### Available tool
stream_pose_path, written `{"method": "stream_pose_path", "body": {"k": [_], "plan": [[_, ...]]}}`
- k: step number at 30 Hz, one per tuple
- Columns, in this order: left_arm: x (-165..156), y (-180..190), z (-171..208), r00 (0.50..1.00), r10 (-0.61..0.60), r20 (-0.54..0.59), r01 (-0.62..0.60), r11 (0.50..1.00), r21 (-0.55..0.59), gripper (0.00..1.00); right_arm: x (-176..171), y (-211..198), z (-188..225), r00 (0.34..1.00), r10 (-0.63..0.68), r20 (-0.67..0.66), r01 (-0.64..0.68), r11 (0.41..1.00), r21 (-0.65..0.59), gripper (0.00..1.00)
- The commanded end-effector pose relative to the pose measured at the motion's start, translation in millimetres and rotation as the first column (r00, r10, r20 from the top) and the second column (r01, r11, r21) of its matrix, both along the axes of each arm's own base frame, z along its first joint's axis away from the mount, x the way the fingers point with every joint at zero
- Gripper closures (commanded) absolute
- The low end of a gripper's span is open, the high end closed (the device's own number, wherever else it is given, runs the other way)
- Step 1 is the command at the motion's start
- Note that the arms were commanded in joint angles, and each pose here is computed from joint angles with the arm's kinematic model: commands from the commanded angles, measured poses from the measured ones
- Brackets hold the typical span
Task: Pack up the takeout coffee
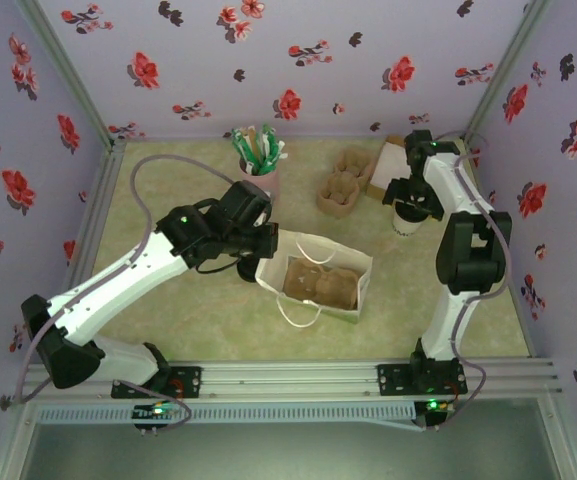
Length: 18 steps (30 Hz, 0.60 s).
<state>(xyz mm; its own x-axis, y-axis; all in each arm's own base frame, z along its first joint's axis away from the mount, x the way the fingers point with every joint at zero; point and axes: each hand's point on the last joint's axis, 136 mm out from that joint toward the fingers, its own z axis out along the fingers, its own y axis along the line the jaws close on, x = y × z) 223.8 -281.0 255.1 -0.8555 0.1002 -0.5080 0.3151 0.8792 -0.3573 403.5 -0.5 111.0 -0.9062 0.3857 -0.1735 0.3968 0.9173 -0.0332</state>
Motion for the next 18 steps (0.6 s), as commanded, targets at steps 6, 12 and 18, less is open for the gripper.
{"method": "stream_pose_path", "body": {"k": [6,12,18], "plan": [[-6.2,12.6,-18.4,0.998,-0.007,-0.06,0.013,0.995,0.101,1.0,0.3,0.8,-14.7,0.999,0.006,-0.043,-0.006,1.0,0.015,0.01],[-5.8,12.8,-22.5,0.996,0.002,-0.095,0.009,0.993,0.119,1.0,-2.5,2.3,-21.8,0.999,0.009,-0.053,-0.008,1.0,0.024,0.03],[-1.5,17.9,-19.2,0.992,0.041,-0.116,-0.028,0.994,0.109,1.0,-6.3,2.8,-20.1,0.999,0.013,-0.048,-0.012,1.0,0.027,0.1]]}}
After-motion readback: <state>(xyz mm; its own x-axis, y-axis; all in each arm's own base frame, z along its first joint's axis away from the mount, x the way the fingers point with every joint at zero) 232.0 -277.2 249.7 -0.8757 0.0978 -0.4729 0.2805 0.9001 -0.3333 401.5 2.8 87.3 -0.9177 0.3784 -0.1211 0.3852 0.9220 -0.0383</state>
